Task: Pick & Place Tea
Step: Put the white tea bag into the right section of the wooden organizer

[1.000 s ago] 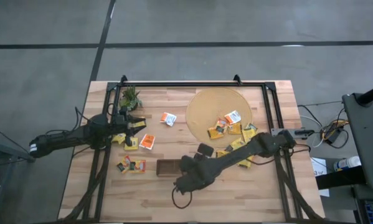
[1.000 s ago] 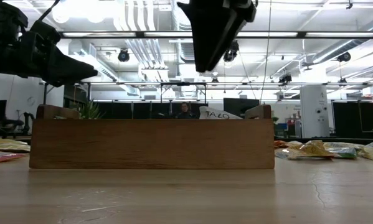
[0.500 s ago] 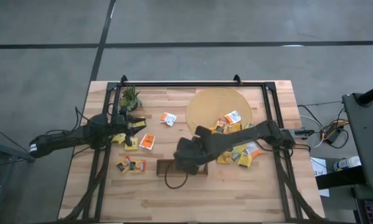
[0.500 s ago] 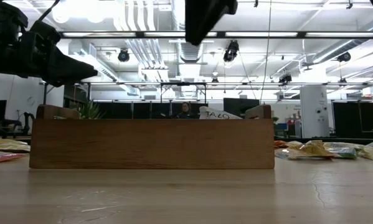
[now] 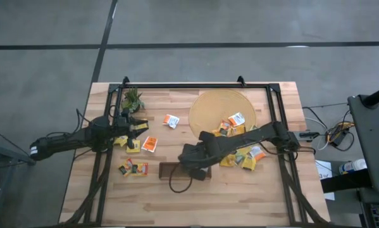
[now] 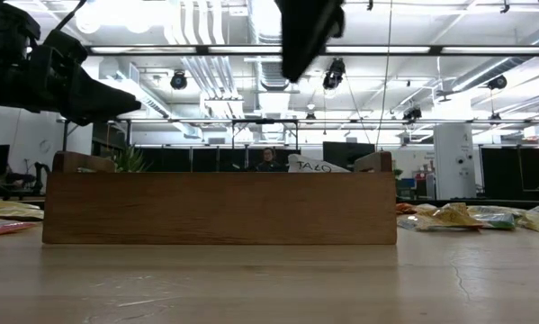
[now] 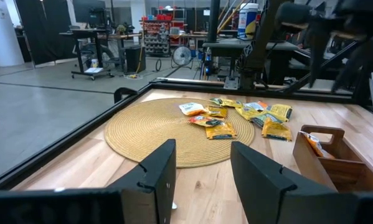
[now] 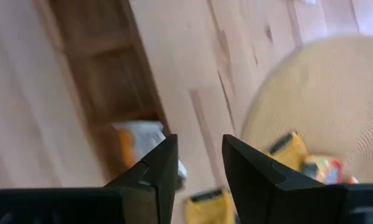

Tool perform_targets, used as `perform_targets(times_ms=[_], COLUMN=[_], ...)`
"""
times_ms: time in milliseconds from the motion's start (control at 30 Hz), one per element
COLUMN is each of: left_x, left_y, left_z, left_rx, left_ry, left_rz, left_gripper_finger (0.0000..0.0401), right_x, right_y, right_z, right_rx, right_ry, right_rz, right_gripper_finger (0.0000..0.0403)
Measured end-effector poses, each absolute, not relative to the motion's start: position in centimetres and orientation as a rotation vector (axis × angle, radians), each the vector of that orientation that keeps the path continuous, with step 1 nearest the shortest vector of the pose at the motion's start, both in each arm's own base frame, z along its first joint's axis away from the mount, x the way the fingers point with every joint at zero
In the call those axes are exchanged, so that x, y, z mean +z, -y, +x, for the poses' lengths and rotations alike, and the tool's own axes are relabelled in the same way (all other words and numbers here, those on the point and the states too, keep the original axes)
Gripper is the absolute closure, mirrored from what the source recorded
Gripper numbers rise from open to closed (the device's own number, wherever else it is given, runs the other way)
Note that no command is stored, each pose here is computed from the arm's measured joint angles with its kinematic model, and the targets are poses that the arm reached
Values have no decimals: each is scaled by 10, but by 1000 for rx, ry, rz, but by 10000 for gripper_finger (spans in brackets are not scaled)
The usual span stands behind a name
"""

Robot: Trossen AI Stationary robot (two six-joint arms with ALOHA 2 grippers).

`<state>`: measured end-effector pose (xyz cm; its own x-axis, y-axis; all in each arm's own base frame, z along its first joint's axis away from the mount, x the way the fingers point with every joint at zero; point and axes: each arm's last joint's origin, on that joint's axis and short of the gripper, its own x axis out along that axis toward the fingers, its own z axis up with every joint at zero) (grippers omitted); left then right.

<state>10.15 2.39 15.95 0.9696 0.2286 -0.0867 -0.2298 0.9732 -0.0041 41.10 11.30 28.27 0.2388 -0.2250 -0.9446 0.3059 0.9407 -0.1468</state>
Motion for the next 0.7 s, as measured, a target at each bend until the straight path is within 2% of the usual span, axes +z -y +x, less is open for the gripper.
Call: perform_targets(times_ms=[133,233,467,700], left_x=[159,159,159,159], left_y=[-24,-24,-24,-24], left_z=[101,101,101,101], left_rx=[232,232,232,232], left_ry=[-86,-86,-86,-86], left_rz=[-14,-14,-14,-14], left_gripper_finger=[254,254,254,254], right_x=[284,294,297,275], right_y=[-103,-94,-87,-87], right_z=[383,360,337,327], right_rx=[-460,-520,-364,-280], right_ry=[-1282,-1165,-880,-873], right_rz=[53,107,151,112], right_gripper_finger=[280,280,280,280])
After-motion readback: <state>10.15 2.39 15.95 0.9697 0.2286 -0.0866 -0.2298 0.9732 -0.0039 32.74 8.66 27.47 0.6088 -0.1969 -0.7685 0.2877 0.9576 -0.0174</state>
